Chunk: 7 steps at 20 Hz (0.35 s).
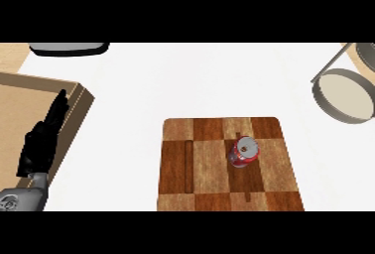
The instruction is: Pick the eggplant from the cutting board and place it in the tiered basket
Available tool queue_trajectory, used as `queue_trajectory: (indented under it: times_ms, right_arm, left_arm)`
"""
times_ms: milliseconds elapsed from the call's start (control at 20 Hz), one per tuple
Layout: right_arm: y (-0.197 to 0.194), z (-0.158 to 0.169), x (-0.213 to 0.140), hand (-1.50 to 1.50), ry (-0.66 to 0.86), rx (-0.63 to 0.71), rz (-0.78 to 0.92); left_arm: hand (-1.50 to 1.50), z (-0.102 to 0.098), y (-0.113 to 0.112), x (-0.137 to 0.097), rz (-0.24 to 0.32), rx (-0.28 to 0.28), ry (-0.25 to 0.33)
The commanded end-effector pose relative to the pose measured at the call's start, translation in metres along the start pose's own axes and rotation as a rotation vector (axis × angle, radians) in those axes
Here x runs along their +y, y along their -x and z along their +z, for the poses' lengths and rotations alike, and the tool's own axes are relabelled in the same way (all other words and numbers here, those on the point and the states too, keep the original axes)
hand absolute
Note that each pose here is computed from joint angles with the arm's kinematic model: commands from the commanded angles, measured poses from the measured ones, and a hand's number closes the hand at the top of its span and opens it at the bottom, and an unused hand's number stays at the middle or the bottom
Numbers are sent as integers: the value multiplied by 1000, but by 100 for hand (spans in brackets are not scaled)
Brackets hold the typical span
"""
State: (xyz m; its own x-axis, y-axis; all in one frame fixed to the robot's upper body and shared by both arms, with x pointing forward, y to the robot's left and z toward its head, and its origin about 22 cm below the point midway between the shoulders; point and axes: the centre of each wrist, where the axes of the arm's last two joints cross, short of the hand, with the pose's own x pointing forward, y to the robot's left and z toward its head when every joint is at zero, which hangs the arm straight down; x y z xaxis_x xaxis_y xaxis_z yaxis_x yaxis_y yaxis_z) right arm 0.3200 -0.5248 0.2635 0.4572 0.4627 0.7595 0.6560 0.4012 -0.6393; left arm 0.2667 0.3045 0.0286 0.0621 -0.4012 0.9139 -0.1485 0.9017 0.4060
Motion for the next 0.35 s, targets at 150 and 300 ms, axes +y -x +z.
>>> queue_trajectory:
  times_ms: [150,300]
  right_arm:
    - [60,8,-55,-150,-42,-13,-79]
    - [88,9,-89,-150,-32,-46,-164]
  left_arm:
    - [0,3,2,9,-18,3,-26]
    - [0,10,4,17,5,19,-27]
